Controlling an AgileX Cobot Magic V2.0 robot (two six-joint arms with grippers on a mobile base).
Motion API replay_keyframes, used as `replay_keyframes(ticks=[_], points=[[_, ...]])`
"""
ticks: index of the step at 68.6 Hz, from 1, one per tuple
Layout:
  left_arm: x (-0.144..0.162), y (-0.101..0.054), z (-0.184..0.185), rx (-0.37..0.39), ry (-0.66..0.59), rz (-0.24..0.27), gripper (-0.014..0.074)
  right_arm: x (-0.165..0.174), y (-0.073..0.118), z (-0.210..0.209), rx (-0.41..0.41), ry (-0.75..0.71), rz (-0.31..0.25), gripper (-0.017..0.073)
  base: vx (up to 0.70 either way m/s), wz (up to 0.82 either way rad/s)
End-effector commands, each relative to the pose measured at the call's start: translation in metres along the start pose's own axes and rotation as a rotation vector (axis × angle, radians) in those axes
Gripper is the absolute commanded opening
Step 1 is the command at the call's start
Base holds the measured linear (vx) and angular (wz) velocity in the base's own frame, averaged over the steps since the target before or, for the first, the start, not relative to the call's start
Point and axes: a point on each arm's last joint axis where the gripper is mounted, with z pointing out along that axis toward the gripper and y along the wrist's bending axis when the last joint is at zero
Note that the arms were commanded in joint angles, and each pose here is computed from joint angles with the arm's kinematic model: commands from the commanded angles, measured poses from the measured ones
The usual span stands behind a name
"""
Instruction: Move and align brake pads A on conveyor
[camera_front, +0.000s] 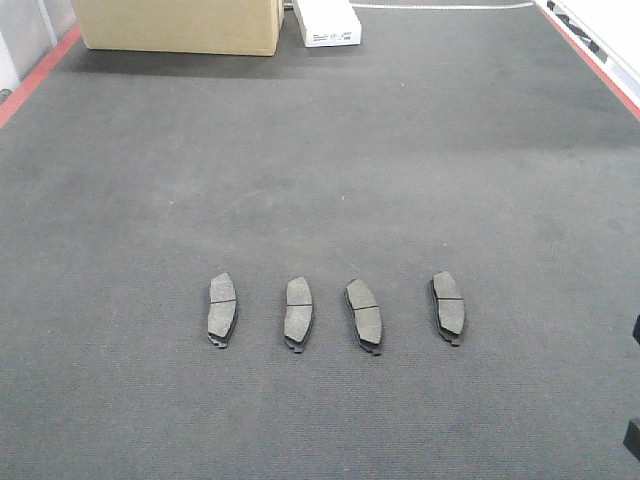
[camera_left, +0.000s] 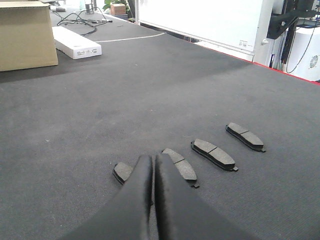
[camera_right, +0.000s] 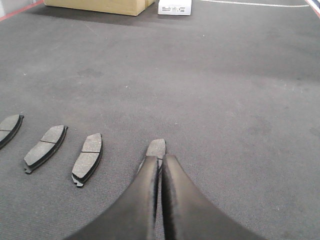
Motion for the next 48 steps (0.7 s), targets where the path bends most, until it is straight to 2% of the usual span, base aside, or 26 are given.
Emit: replay_keyframes(ticks=[1,48], points=[[-0.0125,-0.0038,-0.0010,0.038,-0.071,0.008,-0.0006,-0.0146,-0.0004,-0.0022,0.004,-0.092,-0.008,-0.0009,0.00,0.00],[-0.0125,-0.0038,-0.0010,0.038,-0.071,0.008,-0.0006,-0.0145,-0.0004,-0.0022,0.004,-0.091,-0.008,-0.0009,0.00,0.00]])
